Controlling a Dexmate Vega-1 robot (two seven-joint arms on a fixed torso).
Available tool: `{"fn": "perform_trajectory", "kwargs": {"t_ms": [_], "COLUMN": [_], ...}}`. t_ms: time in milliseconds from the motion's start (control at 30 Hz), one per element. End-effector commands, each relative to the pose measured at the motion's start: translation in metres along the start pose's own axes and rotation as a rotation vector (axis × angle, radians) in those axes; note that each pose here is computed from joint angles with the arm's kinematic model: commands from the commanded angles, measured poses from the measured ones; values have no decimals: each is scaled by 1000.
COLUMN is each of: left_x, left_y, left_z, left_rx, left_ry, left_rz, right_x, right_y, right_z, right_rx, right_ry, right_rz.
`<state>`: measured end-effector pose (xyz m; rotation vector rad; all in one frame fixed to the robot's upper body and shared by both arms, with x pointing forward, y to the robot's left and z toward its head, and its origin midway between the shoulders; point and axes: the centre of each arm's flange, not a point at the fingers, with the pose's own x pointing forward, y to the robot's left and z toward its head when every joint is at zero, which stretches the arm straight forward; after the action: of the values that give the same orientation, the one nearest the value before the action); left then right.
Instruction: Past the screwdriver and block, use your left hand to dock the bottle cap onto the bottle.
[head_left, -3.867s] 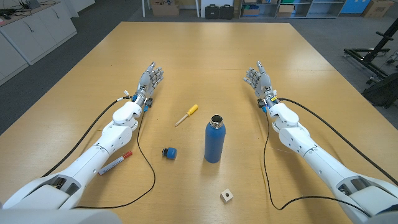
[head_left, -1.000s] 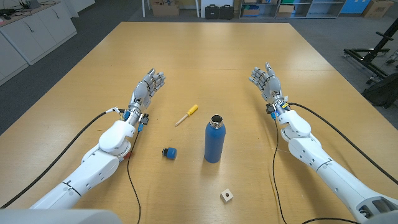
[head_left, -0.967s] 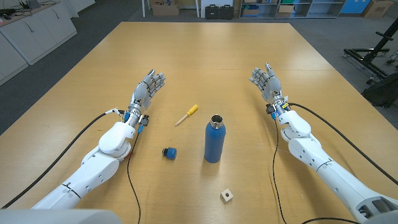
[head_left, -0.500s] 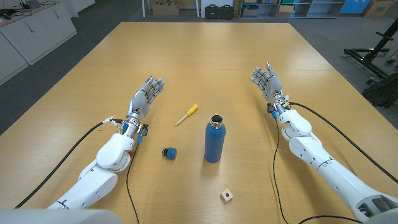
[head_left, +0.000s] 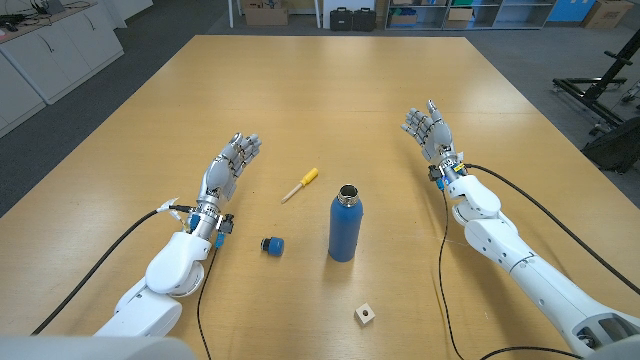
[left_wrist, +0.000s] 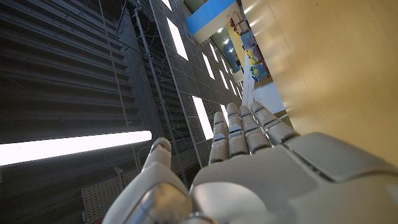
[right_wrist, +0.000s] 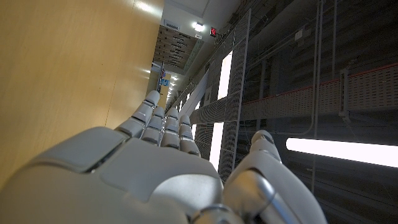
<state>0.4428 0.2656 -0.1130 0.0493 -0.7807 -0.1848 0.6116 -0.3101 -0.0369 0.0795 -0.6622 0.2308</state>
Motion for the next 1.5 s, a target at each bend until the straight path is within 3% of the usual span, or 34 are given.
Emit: {"fn": "perform_trajectory", "kwargs": {"t_ms": [33, 400, 733, 1500], "left_x": [-26, -41, -62, -95], "left_y": [-4, -13, -14, -19], "left_z": [4, 5, 14, 15], "left_rx": [-13, -28, -5, 6], "left_ry": [-18, -7, -12, -6], "left_rz": [-2, -55, -36, -5], "right_x": [4, 9, 10, 12], "right_y": [7, 12, 14, 17], "right_z": [0, 2, 3, 2], "right_rx": [-3, -5, -4, -10], "right_ry": [7, 0, -1, 5], "right_rz": [7, 15, 15, 17]}}
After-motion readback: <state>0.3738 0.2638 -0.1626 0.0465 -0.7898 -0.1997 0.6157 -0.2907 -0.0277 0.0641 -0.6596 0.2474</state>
